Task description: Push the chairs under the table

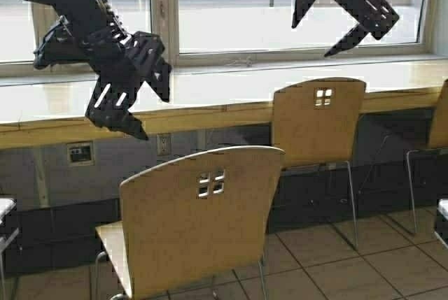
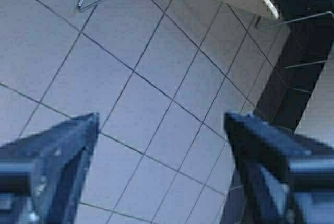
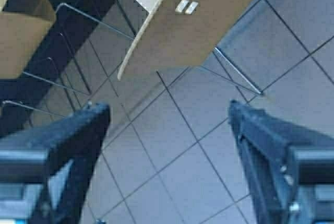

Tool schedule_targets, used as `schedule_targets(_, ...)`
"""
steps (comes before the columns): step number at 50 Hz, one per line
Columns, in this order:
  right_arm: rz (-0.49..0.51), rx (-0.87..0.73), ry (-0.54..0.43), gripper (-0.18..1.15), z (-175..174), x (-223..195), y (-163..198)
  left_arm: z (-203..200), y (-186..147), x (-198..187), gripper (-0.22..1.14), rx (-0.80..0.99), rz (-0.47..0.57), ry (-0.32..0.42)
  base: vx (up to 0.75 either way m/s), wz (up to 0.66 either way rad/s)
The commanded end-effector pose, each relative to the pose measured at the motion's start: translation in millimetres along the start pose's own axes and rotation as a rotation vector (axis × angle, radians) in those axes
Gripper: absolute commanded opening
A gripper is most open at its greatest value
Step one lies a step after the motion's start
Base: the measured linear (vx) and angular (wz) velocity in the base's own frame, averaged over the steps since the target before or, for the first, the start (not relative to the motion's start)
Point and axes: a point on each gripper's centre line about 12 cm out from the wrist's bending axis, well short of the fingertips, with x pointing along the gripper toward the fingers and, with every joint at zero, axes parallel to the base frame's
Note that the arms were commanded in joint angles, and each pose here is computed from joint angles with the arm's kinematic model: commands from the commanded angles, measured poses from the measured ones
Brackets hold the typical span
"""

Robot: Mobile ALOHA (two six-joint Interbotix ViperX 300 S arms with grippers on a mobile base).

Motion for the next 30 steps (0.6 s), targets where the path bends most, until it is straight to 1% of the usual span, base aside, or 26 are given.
schedule_targets(1,0.015,0.035,0.004,1.0,6.4,13.6,9.6,-2.0,-4.2,6.5,1.01,-0.076,-0.005,-0.012,0.21,-0.03)
schedule_targets(7,0.005,0.13,0.034,0.99,4.3,36.2,6.8,-3.0,1.0,18.1,1.01,-0.14,0.011,-0.036,0.22,-0.02)
schedule_targets(14,-0.039,0.218,0.078,0.99,-5.4,63.2,-8.2,-5.8,5.0,33.2,1.01,-0.184,0.035,-0.042,0.23,0.02)
schedule_targets(23,-0.105,0.298,0.105,0.99,-19.1,89.7,-32.0,-9.0,9.4,43.8,1.01,-0.227,0.051,-0.049,0.23,0.07)
schedule_targets(30,-0.143,0.311,0.125,1.0,-25.9,109.7,-43.9,-14.1,8.9,54.1,1.01,-0.246,0.057,-0.045,0.22,0.08)
